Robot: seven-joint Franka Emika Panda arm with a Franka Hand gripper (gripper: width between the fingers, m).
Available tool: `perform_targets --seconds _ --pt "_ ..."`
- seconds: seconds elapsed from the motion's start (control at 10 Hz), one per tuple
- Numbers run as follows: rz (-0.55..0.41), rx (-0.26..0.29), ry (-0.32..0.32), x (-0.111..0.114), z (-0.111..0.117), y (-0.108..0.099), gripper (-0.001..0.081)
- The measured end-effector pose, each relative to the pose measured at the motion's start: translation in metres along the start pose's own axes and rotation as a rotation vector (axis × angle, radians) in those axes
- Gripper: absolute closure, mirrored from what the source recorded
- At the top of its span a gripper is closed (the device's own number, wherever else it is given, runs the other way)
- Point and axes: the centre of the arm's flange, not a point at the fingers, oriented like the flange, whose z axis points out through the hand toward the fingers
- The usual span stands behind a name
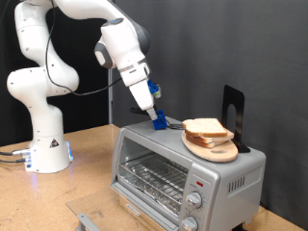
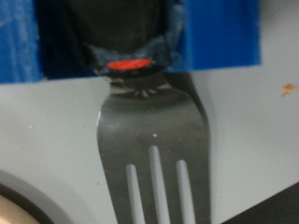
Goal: Make a piece of toast with the oven
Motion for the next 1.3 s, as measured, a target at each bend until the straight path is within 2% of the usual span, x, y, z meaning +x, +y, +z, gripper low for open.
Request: perform_targets --seconds 0.1,0.4,1.0,1.3 --pt "0.001 0.006 0.006 0.002 0.002 0.001 0.0" --pt "-0.008 0.072 0.005 0.005 0.012 0.001 0.0" --pt "0.017 0.084 -0.035 0.003 0.023 0.0 0.0" --pt "0.041 0.102 -0.07 0.004 0.022 -0.007 0.0"
